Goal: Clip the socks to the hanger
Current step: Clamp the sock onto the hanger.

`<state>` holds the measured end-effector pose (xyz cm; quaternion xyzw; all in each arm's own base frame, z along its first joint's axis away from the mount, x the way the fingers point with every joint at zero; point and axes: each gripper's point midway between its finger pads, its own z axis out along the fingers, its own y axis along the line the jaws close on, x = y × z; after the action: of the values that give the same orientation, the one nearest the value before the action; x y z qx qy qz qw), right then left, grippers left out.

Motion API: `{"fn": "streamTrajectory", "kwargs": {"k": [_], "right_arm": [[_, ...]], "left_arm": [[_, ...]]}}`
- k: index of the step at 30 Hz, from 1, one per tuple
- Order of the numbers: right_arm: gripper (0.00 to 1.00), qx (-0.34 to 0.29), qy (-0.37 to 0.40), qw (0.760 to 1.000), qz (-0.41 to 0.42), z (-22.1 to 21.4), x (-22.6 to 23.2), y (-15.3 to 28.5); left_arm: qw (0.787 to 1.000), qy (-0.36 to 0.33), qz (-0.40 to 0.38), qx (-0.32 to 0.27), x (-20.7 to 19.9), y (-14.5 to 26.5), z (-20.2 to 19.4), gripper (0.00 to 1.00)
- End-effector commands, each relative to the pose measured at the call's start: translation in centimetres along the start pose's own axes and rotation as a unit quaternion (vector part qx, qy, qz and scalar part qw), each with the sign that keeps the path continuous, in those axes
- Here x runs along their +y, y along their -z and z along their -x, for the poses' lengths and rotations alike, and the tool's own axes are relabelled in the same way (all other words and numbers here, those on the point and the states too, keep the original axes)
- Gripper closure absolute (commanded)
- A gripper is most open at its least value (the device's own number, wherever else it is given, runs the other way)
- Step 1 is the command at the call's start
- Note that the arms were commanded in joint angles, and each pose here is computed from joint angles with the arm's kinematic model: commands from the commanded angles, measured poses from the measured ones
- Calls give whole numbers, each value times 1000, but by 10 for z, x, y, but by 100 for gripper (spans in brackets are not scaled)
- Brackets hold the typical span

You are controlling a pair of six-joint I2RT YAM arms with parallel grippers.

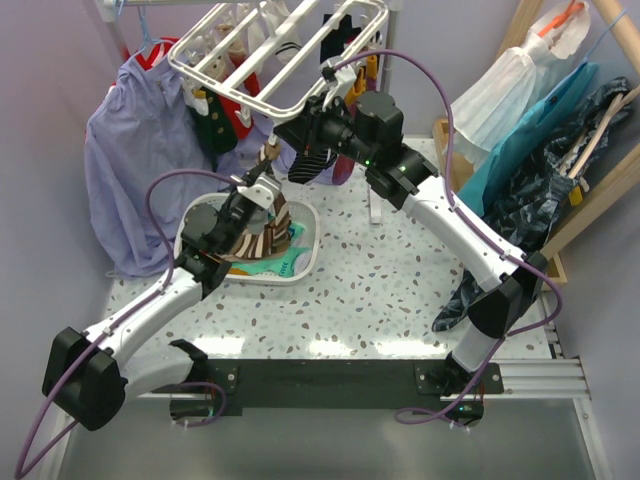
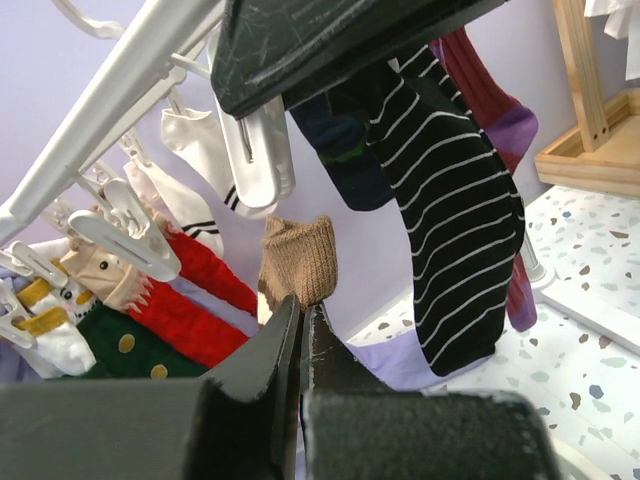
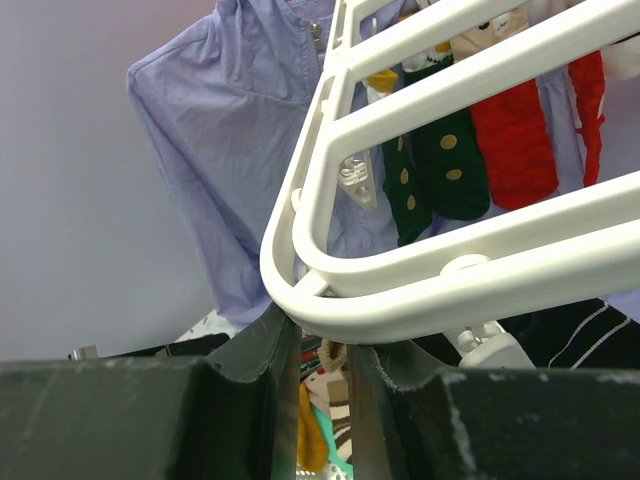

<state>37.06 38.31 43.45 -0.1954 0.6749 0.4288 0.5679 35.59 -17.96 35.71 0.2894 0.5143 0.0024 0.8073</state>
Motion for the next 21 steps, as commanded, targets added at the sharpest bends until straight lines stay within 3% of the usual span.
{"fn": "streamTrajectory", "kwargs": {"k": [1, 21], "right_arm": [[97, 1, -2, 1000, -7, 7, -5, 6], [97, 23, 0, 1000, -7, -10, -9, 3]], "left_arm": [[999, 1, 18, -28, 11, -8, 20, 99], [998, 4, 27, -48, 24, -17, 45, 100]]}}
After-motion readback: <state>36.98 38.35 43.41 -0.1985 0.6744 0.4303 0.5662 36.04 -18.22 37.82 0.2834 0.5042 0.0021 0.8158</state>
